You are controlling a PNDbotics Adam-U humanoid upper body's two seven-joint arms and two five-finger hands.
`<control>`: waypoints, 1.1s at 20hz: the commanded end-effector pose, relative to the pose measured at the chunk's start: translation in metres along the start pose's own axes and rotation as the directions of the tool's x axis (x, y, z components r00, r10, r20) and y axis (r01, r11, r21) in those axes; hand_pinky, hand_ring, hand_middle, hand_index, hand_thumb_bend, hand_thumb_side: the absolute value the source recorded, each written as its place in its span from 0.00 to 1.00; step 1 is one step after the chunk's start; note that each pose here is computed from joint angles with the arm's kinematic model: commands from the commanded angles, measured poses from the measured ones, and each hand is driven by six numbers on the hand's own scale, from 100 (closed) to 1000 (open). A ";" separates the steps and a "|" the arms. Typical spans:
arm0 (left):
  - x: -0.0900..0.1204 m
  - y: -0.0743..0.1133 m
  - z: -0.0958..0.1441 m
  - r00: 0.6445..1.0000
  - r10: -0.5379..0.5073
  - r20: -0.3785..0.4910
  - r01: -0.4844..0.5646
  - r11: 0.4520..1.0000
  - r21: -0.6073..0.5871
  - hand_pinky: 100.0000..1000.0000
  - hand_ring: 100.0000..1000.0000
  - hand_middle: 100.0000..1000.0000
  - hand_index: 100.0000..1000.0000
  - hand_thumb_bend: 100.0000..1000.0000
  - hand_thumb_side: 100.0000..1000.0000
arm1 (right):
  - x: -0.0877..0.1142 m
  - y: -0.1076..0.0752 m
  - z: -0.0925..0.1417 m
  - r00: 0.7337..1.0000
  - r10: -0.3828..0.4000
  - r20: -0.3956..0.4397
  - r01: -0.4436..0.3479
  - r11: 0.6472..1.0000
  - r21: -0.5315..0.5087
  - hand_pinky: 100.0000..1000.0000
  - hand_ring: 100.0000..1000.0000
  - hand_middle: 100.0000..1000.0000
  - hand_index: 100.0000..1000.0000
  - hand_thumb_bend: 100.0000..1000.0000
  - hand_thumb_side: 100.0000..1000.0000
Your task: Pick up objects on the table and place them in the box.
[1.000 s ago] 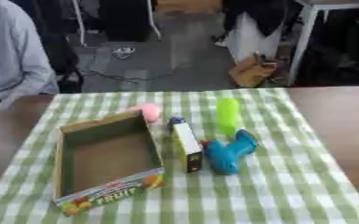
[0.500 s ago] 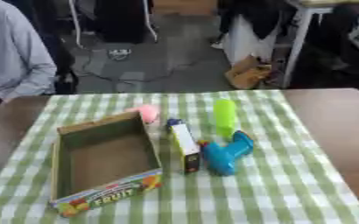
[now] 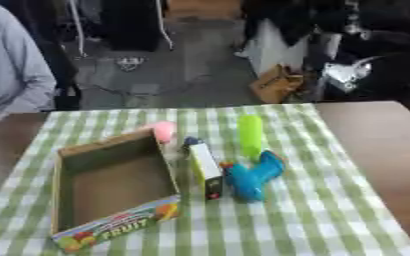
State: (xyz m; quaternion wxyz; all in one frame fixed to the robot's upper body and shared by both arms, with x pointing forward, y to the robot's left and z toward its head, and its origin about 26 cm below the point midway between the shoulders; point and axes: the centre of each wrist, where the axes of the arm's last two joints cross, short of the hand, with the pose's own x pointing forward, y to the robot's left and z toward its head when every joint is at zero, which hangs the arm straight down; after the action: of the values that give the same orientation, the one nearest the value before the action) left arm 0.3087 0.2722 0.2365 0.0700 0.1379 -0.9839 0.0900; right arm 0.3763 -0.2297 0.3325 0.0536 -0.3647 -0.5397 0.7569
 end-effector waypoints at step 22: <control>0.004 -0.010 -0.011 0.998 0.051 0.034 -0.052 0.998 0.020 0.77 0.82 0.87 0.93 0.02 1.00 | -0.033 0.117 -0.065 0.995 0.090 0.054 -0.104 0.899 0.426 1.00 1.00 0.97 1.00 0.64 0.85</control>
State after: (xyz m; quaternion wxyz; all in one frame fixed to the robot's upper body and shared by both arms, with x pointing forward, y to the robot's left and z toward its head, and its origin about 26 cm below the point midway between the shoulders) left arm 0.3108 0.2634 0.2399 0.0659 0.1166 -0.9856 0.1029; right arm 0.4754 -0.2304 0.2238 0.0991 -0.3533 -0.3799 0.8491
